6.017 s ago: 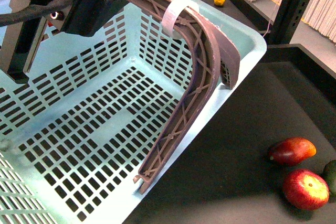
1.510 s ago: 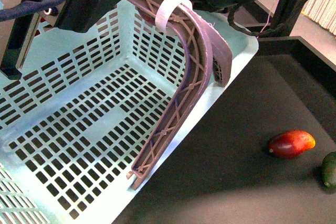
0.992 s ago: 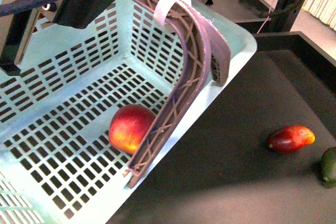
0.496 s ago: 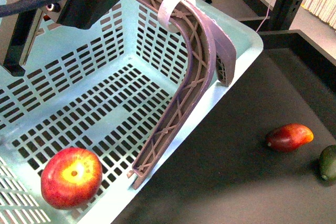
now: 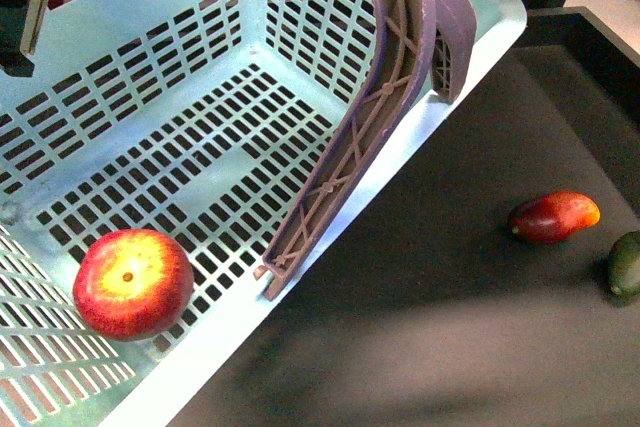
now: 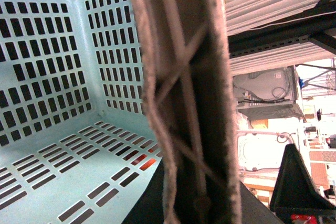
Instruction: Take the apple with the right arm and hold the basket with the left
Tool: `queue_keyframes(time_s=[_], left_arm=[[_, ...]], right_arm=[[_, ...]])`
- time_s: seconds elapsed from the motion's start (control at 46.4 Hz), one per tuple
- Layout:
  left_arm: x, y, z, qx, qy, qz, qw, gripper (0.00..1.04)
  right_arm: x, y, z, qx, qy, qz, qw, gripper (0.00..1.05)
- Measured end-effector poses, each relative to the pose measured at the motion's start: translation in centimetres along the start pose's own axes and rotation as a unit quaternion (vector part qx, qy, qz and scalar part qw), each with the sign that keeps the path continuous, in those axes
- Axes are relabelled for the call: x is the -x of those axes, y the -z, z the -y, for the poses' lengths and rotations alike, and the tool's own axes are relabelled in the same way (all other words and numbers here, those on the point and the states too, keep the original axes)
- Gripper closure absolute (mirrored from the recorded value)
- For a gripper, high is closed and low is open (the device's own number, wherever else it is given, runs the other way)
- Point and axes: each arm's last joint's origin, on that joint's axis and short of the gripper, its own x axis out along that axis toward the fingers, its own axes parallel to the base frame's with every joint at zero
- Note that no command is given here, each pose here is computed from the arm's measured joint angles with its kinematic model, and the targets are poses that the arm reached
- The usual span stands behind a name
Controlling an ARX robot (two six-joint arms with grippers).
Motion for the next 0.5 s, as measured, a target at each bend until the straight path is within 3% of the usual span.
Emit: queue_keyframes(time_s=[0.129, 0.496], left_arm=[[0.0, 0.0, 0.0, 0.002, 0.0, 0.0, 1.0, 0.98], [0.0, 0.0, 0.0, 0.002, 0.0, 0.0, 1.0, 0.98]], right_arm=[[2.2, 1.0, 0.7, 0.002, 0.002, -0.002, 1.0, 1.03], [7.4, 3.1, 2.6, 0.001, 0.002, -0.003, 1.0, 1.03]])
